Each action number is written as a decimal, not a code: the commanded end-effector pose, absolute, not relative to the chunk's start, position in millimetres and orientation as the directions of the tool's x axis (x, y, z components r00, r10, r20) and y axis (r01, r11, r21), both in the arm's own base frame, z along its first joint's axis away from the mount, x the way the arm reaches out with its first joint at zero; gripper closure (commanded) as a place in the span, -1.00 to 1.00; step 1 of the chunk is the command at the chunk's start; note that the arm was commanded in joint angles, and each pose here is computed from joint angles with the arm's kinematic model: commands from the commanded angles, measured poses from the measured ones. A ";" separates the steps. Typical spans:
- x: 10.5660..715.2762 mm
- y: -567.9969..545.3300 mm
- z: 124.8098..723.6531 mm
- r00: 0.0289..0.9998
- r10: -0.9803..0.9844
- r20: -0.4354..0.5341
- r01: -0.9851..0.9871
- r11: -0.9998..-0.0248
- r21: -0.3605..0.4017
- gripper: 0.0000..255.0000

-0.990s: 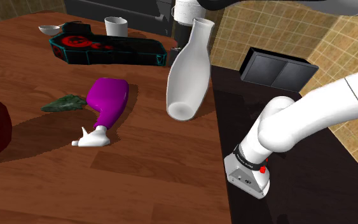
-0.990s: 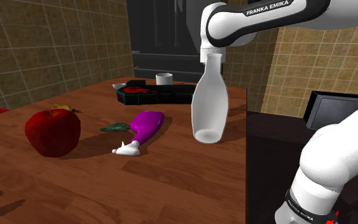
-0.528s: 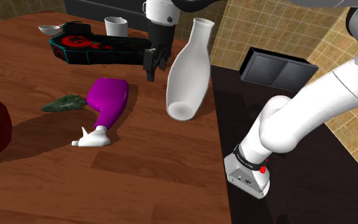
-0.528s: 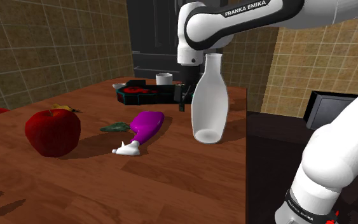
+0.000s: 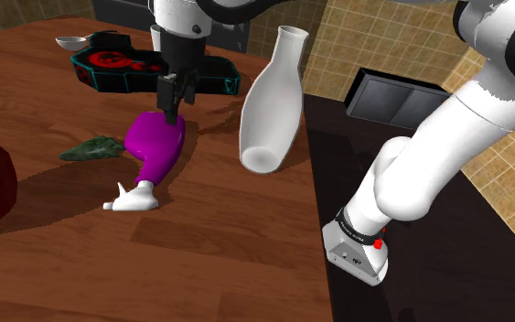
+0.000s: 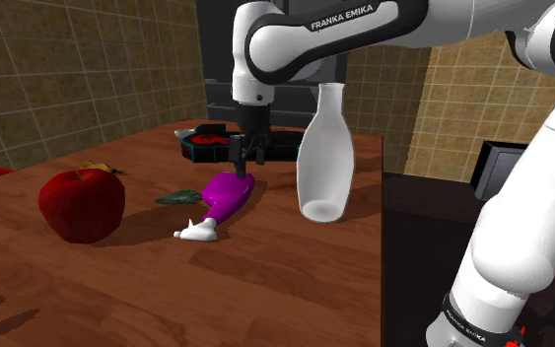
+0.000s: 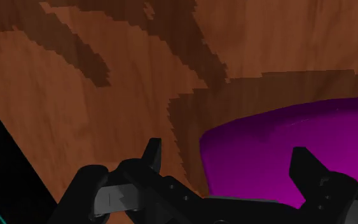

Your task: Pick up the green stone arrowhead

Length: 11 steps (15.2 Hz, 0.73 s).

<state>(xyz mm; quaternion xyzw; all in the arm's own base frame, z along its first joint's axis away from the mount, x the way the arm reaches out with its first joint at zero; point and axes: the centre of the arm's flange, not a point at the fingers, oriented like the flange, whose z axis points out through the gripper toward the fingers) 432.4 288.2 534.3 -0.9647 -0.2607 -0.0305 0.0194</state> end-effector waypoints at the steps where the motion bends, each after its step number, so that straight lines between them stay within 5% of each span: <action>1: 436.0 315.8 534.3 0.837 0.540 0.089 0.544 -0.839 -0.018 -1.00; 11: 438.9 427.8 540.3 0.699 0.695 0.169 0.704 -0.711 0.012 -1.00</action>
